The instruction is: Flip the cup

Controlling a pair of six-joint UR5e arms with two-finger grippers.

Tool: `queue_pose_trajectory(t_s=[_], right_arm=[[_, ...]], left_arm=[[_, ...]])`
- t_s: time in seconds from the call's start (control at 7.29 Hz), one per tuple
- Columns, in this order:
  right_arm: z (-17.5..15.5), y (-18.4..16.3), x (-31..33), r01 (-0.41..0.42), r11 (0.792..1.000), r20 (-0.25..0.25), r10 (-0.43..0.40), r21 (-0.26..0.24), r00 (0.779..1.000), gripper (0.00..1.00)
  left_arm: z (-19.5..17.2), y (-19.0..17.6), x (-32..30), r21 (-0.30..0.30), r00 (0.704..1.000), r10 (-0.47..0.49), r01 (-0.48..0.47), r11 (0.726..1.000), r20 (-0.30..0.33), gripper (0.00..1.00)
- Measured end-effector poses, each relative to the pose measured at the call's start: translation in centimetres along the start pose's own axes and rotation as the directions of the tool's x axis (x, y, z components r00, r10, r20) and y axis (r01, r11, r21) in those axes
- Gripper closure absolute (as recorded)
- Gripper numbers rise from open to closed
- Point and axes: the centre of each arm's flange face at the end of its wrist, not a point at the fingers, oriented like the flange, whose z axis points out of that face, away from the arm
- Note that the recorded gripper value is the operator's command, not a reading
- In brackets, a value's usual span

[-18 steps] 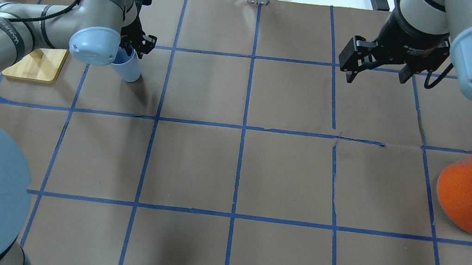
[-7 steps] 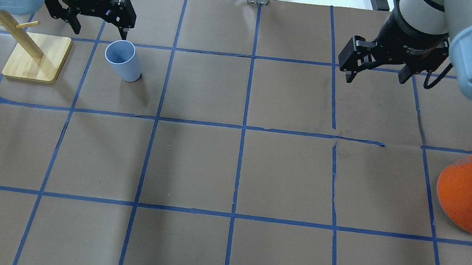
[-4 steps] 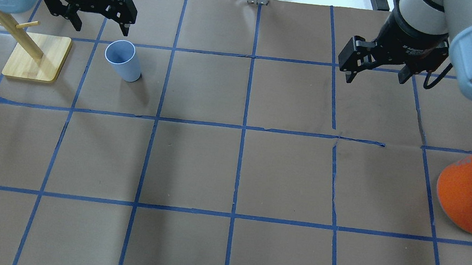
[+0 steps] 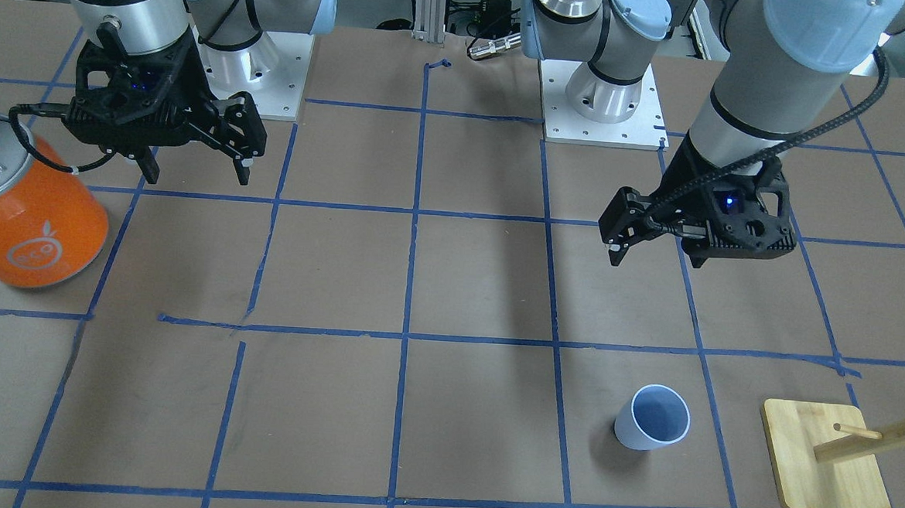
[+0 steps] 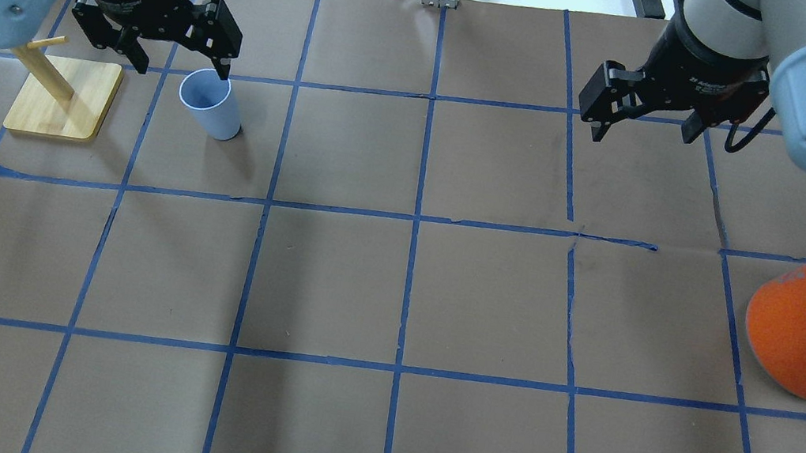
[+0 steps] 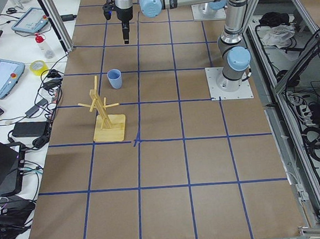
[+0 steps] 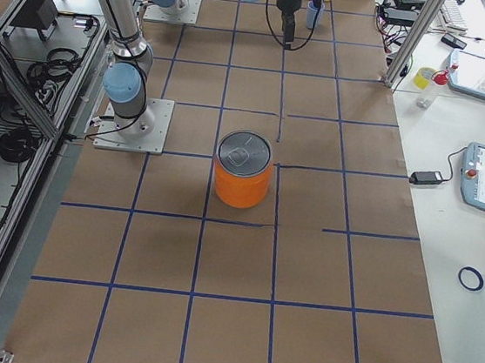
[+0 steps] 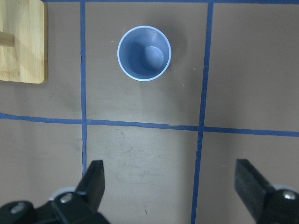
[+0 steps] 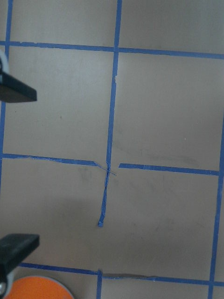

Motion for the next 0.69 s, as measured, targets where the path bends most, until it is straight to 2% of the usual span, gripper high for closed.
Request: queue_pose_trajectory(t_s=[0.69], right_arm=[[0.1,-0.1,0.0,0.001,1.000,0.002,-0.001,-0.002,1.000,0.00]], left_arm=[[-1.6,3.6,-0.1,-0.032,1.000,0.000,0.000,1.000,0.005,0.00]])
